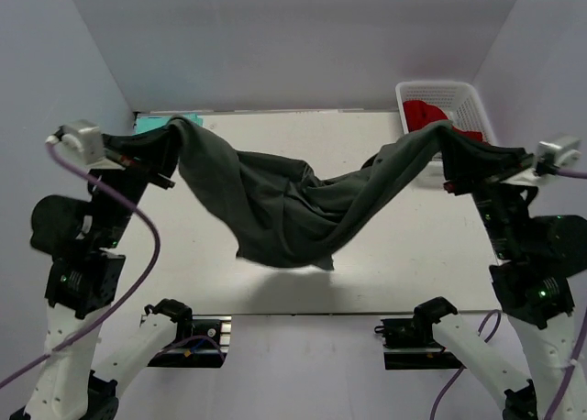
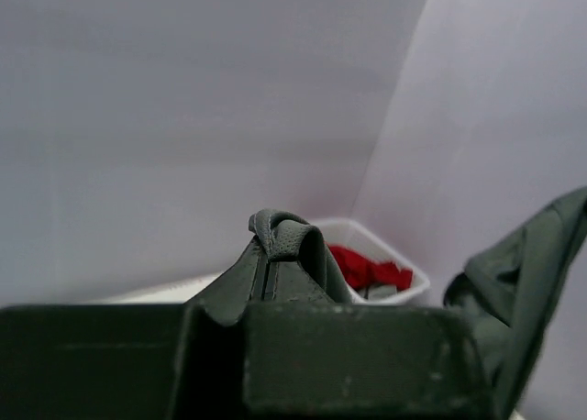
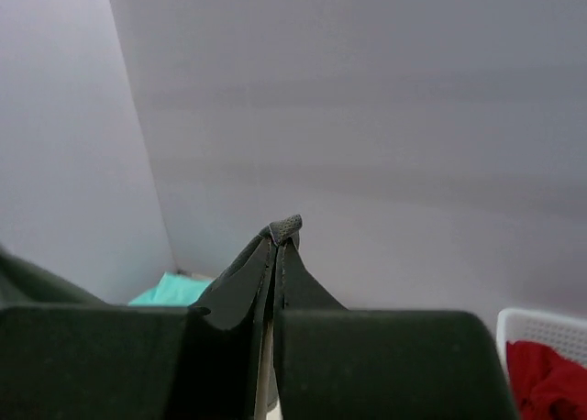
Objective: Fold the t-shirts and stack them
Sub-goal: Flatten out the tshirt
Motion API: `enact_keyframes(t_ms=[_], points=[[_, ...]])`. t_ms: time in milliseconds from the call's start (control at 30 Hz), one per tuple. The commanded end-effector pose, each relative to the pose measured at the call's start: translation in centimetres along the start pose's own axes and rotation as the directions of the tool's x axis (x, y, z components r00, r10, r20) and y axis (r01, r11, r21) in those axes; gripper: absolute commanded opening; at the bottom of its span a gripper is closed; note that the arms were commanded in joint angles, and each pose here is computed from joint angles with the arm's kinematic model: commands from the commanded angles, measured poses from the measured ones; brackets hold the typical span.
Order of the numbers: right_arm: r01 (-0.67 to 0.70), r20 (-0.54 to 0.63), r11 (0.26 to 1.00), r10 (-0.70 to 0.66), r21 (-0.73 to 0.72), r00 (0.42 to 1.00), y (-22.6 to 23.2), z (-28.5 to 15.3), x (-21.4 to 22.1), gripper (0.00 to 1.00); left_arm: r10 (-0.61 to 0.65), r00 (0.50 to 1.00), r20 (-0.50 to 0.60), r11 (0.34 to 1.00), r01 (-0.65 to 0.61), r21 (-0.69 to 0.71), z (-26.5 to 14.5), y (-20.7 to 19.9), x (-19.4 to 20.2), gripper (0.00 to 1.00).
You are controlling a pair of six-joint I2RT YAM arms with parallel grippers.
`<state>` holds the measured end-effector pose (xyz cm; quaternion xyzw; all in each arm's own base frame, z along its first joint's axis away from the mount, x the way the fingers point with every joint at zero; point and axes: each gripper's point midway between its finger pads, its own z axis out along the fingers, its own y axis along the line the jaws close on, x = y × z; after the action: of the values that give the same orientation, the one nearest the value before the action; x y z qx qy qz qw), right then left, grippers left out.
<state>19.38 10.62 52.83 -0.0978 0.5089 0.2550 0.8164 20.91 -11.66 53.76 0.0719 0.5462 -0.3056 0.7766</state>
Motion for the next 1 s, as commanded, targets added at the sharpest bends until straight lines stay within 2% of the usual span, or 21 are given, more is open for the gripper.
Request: enact_keyframes(t_ms=[0, 67, 133, 200, 267, 300, 333, 400, 433, 467, 533, 567, 600, 633, 667, 700, 733, 800, 867, 967], points=[[0.033, 0.051, 0.994, -0.038, 0.108, 0.998, -1.8, -0.8, -2.6, 0.00, 0.007, 0.999, 0.031, 0.994, -0.004, -0.111, -0.7, 1.6, -1.7, 0.00], [0.036, 0.037, 0.980, -0.044, 0.198, 0.998, -3.5, -0.3, -1.7, 0.00, -0.006, 1.000, 0.012, 0.978, 0.008, -0.208, 0.3, 3.5, -1.0, 0.00], [0.042, 0.009, 0.972, -0.045, 0.233, 0.999, -4.3, 0.4, -0.4, 0.00, -0.013, 0.999, -0.035, 0.972, 0.004, -0.237, 1.5, 4.5, 0.7, 0.00], [0.059, -0.073, 0.956, -0.040, 0.286, 0.997, -5.8, 1.8, 3.3, 0.00, -0.021, 0.996, -0.087, 0.960, -0.004, -0.281, 2.9, 5.9, 3.0, 0.00], [0.083, -0.182, 0.927, -0.016, 0.366, 0.983, -7.8, 2.8, 8.5, 0.00, -0.062, 0.983, -0.170, 0.922, -0.008, -0.386, 4.9, 9.1, 7.3, 0.00], [0.069, -0.173, 0.916, 0.001, 0.396, 0.985, -8.4, 3.3, 9.2, 0.00, -0.073, 0.978, -0.195, 0.883, -0.028, -0.468, 5.2, 11.2, 9.3, 0.00], [0.100, -0.235, 0.890, 0.008, 0.446, 0.972, -9.7, 3.2, 12.4, 0.00, -0.099, 0.956, -0.276, 0.851, -0.063, -0.521, 6.2, 13.3, 13.6, 0.00], [0.149, -0.334, 0.828, 0.049, 0.541, 0.941, -12.2, 2.6, 18.8, 0.00, -0.123, 0.920, -0.372, 0.822, -0.116, -0.558, 6.6, 15.3, 18.5, 0.00], [0.164, -0.362, 0.815, 0.060, 0.556, 0.930, -12.9, 2.3, 20.5, 0.00, -0.141, 0.906, -0.399, 0.801, -0.133, -0.584, 6.6, 16.6, 20.5, 0.00], [0.220, -0.467, 0.796, 0.089, 0.565, 0.880, -14.0, 1.5, 25.8, 0.00, -0.172, 0.855, -0.488, 0.783, -0.182, -0.595, 6.3, 18.1, 25.2, 0.00], [0.221, -0.504, 0.774, 0.144, 0.594, 0.852, -15.1, 0.8, 29.3, 0.00, -0.232, 0.822, -0.521, 0.722, -0.213, -0.658, 5.3, 20.9, 29.2, 0.00], [0.229, -0.530, 0.771, 0.162, 0.595, 0.832, -15.4, 0.5, 30.9, 0.00, -0.244, 0.802, -0.545, 0.699, -0.244, -0.672, 4.9, 22.1, 30.9, 0.09], [0.257, -0.609, 0.760, 0.221, 0.597, 0.762, -16.4, -0.3, 35.8, 0.00, -0.269, 0.789, -0.552, 0.676, -0.254, -0.692, 4.7, 23.1, 32.3, 0.24], [0.259, -0.633, 0.760, 0.246, 0.596, 0.734, -16.6, -0.6, 37.2, 0.18, -0.314, 0.740, -0.594, 0.643, -0.295, -0.707, 4.1, 24.7, 34.9, 0.62], [0.284, -0.693, 0.760, 0.286, 0.584, 0.662, -16.6, -1.4, 39.6, 0.35, -0.338, 0.718, -0.608, 0.638, -0.300, -0.709, 4.1, 24.9, 36.0, 0.81], [0.274, -0.697, 0.760, 0.307, 0.590, 0.648, -16.8, -0.5, 40.8, 0.59, -0.361, 0.686, -0.632, 0.620, -0.330, -0.712, 3.4, 25.6, 36.9, 1.00], [0.287, -0.727, 0.762, 0.325, 0.580, 0.605, -16.8, -0.8, 41.7, 0.67, -0.367, 0.674, -0.640, 0.617, -0.338, -0.710, 4.3, 26.1, 37.5, 1.00], [0.275, -0.733, 0.777, 0.322, 0.566, 0.599, -16.4, -0.1, 41.6, 0.90, -0.372, 0.666, -0.646, 0.615, -0.345, -0.709, 4.7, 26.2, 37.6, 1.00], [0.230, -0.728, 0.805, 0.322, 0.547, 0.605, -15.5, 0.6, 41.0, 0.90, -0.368, 0.676, -0.639, 0.624, -0.330, -0.709, 5.2, 26.0, 37.0, 1.00], [0.184, -0.726, 0.835, 0.317, 0.519, 0.610, -14.4, 0.4, 40.3, 0.90, -0.376, 0.658, -0.652, 0.655, -0.309, -0.690, 4.4, 25.1, 37.5, 1.00]])
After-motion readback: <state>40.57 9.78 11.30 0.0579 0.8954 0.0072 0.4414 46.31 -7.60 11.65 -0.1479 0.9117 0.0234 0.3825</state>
